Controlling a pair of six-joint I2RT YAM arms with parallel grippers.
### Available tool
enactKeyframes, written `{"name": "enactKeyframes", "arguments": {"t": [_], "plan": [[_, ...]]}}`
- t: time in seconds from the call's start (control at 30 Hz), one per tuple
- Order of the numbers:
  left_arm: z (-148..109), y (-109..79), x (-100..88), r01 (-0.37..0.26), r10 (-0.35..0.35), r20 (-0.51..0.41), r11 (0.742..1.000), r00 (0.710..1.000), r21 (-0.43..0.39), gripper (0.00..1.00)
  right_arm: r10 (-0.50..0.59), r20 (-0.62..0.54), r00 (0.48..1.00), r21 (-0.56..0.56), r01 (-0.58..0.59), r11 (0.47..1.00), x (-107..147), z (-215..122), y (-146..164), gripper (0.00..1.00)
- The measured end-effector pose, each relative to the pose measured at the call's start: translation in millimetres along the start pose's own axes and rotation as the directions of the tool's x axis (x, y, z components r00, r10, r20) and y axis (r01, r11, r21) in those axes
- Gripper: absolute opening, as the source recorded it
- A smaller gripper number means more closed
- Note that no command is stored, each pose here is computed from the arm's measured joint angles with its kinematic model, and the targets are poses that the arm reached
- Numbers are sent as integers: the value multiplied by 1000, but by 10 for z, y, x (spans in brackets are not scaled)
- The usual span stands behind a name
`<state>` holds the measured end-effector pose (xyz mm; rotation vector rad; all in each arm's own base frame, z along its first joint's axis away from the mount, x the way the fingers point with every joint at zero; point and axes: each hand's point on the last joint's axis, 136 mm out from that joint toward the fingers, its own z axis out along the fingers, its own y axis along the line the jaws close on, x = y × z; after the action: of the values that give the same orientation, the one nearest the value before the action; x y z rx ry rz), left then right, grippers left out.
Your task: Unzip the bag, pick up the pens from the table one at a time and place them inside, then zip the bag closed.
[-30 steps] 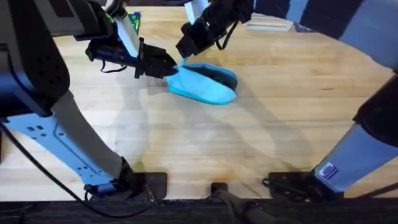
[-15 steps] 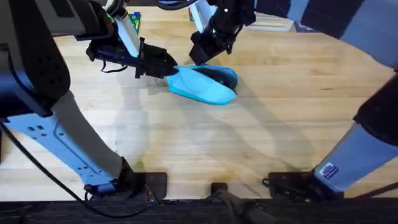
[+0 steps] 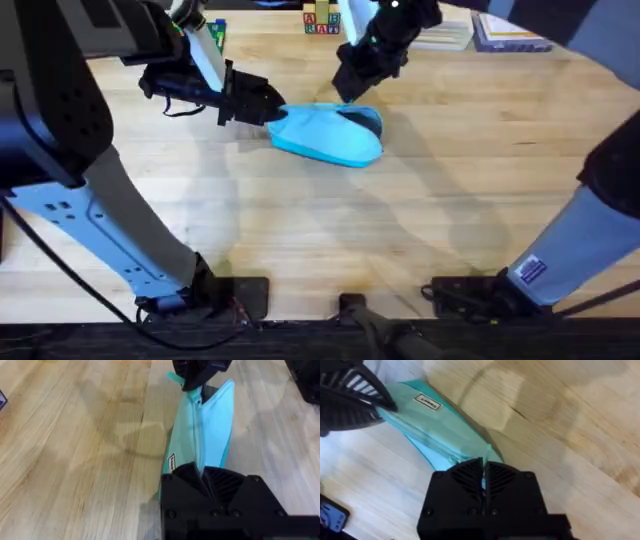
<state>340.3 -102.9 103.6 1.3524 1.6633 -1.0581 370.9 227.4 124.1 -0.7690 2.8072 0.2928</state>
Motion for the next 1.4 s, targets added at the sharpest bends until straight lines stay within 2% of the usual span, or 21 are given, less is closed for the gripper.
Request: {"name": "enactKeyframes", "arguments": {"t": [0.2, 0.6, 0.93, 1.23, 1.4], "plan": [[8, -3, -9, -1, 1, 3, 1000, 1000, 2, 42, 42, -19, 999, -8, -42, 999, 57, -23, -135, 31], [10, -5, -12, 0, 0, 4, 1000, 1000, 3, 42, 147, -122, 982, 23, -145, 989, 336, -77, -340, 33], [17, -12, -13, 2, -2, 4, 1000, 1000, 6, 42, 214, -148, 966, 84, -203, 976, 431, -102, -460, 33], [20, -15, -17, 2, -2, 4, 1000, 1000, 7, 42, 298, -150, 943, 123, -281, 952, 520, -166, -783, 33], [26, -21, -20, 4, -4, 4, 1000, 1000, 10, 42, 314, -145, 938, 128, -297, 946, 531, -178, -853, 33]]}}
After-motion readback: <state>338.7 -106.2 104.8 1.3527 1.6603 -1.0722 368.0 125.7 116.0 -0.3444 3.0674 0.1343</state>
